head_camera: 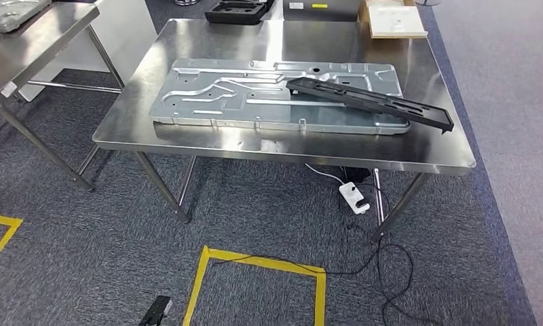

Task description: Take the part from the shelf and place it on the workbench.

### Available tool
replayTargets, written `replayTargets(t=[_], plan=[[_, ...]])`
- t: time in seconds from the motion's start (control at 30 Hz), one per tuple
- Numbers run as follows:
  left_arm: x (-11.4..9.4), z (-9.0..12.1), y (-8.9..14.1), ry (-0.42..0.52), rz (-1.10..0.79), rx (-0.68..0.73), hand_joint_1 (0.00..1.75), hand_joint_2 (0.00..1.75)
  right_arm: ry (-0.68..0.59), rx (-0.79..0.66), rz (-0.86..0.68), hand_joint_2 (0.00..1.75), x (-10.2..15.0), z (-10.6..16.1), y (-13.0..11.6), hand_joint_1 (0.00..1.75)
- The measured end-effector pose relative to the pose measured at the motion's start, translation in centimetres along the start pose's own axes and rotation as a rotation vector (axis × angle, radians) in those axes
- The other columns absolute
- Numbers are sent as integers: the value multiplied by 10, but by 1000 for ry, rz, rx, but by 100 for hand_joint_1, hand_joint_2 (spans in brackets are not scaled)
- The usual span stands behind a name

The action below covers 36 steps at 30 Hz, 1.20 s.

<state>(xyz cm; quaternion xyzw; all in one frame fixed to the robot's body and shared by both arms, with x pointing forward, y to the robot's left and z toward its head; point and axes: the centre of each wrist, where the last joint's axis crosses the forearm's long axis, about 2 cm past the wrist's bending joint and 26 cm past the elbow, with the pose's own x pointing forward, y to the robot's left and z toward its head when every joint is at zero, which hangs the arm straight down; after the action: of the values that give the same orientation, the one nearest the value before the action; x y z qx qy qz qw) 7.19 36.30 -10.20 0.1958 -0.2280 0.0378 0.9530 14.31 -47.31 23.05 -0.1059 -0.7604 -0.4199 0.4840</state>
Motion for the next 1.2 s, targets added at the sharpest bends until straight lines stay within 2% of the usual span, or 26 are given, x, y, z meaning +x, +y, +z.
replayTargets(t=[0.4, 0.7, 0.9, 1.03, 1.2], plan=[[3, -1, 1, 86, 42, 23, 0, 175, -28, -92, 39, 0, 7, 11, -4, 0], [5, -2, 0, -15, -5, 12, 0, 175, -61, -105, 84, 0, -3, 24, -4, 0], [3, -1, 0, 59, -5, -11, 0, 175, -81, -45, 144, 0, -11, 37, 6, 0], [3, -1, -2, 18, -17, -13, 0, 175, -60, -41, 136, 0, -20, 43, 15, 0], [4, 1, -7, -13, -20, -18, 0, 175, -4, -33, 105, 0, -24, 49, 10, 0]])
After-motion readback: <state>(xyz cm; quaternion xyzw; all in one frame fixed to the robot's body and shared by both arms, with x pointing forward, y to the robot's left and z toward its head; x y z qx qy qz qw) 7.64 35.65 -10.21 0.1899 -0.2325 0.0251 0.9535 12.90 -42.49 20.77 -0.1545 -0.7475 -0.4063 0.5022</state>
